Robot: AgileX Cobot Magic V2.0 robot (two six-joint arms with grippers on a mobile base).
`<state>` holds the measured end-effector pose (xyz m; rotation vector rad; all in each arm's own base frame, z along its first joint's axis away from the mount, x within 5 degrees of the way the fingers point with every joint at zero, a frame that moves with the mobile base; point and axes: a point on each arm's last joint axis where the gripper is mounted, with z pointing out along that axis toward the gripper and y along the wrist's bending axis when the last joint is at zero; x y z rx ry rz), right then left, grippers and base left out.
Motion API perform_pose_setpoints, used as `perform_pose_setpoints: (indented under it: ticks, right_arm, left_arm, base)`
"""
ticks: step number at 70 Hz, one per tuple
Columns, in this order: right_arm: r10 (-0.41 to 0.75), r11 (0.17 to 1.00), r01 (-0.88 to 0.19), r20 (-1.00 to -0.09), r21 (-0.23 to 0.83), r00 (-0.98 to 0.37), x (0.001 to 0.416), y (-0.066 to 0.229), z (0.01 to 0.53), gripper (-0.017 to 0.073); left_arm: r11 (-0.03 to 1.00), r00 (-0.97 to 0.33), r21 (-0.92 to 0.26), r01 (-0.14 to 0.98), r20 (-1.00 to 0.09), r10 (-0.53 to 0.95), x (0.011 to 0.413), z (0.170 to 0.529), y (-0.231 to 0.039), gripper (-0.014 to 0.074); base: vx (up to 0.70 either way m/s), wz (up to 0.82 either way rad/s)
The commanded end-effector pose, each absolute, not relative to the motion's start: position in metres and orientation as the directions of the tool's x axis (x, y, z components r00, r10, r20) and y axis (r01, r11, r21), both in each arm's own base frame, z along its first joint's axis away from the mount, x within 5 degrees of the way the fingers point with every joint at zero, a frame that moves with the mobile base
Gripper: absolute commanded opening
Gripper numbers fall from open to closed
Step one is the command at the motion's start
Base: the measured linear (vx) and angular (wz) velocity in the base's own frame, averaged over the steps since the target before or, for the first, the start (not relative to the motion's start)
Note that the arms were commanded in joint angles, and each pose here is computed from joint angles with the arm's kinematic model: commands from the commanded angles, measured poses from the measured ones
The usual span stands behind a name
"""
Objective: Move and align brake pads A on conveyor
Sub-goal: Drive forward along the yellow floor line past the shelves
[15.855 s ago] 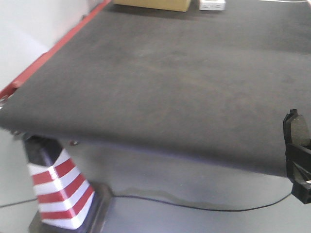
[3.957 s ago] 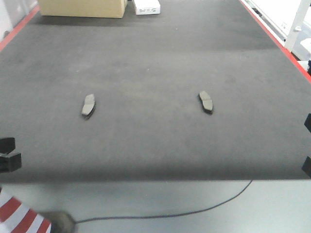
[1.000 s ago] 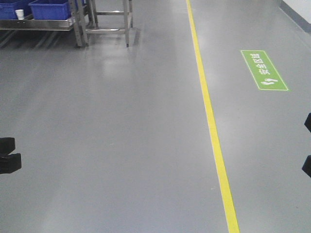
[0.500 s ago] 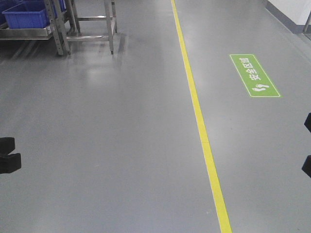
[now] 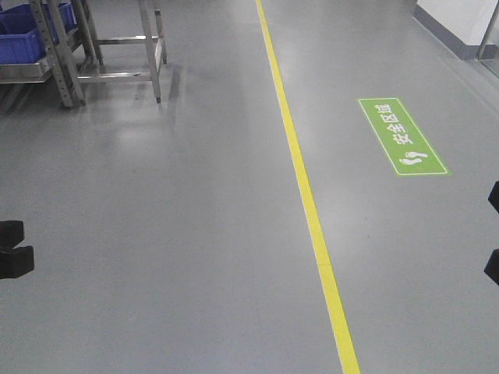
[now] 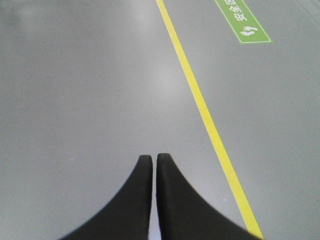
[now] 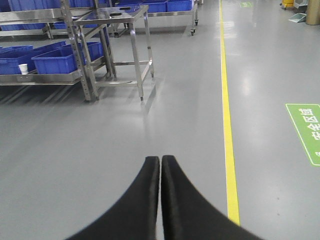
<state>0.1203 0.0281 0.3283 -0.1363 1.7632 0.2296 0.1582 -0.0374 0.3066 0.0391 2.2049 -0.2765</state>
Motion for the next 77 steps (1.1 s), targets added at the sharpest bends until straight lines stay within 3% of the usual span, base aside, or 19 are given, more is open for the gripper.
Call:
perform_pose_setpoints:
  ticks: [1, 77]
  right_arm:
    - [0.046, 0.974, -0.216, -0.993, 0.068, -0.105, 0.1212, 0.0271, 0.3441, -0.0008]
    - [0.046, 0.974, -0.216, -0.993, 0.068, -0.105, 0.1212, 0.0271, 0.3441, -0.0008]
  left_arm:
    - [0.971, -0.537, -0.194, 0.142, -0.839, -0.089, 0.1613, 0.3199, -0.0386, -0.0008]
    - [0.971, -0.536, -0.194, 0.142, -0.839, -0.089, 0.1614, 0.32, -0.0386, -0.0008]
  base:
    - [0.44, -0.09]
    - [0.52, 0.01]
